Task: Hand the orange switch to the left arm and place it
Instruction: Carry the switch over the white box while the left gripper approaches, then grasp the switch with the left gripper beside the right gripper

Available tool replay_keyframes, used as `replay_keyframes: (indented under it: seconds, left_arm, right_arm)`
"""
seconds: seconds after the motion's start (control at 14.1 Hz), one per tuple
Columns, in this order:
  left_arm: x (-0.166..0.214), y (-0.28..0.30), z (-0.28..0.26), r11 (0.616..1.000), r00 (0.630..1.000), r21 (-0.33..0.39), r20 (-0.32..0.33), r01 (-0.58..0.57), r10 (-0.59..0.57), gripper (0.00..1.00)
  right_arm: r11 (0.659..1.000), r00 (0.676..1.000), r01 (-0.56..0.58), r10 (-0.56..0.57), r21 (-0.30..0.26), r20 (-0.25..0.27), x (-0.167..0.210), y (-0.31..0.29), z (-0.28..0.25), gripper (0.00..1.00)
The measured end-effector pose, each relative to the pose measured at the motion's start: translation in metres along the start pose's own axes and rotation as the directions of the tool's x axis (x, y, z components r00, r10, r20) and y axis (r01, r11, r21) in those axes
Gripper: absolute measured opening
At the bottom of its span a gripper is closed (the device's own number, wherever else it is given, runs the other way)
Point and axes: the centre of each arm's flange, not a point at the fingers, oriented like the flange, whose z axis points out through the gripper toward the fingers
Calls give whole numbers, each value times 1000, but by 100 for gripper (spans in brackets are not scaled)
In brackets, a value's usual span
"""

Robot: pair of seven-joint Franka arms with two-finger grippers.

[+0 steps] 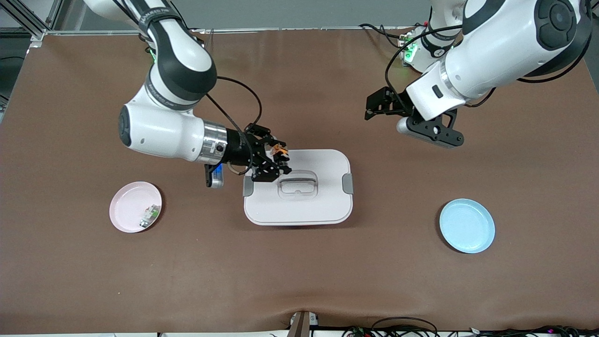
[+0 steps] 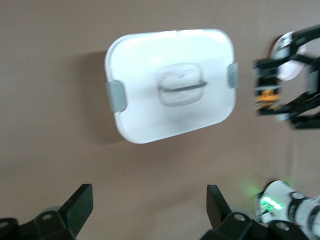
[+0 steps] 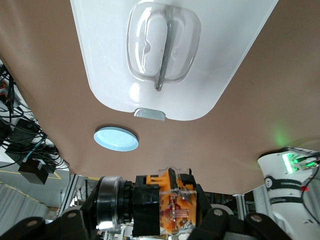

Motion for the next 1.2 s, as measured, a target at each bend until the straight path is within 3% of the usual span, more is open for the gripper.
replay_keyframes:
  seconds: [0.35,0.64,1.2]
  left_arm:
    - [8,33,22,998,997,-57,-78,3,-8,100]
    - [16,36,47,998,998,-60,-68,8,-12,100]
    - [35,27,74,990,993,-106,-70,88,-95,98]
  right_arm:
    - [997,998,-65,64,37,6,-15,10,48,73]
    - [995,995,-87,84,42,57,-28,12,53,73]
    - [994,994,-97,94,44,62,-32,11,51,73]
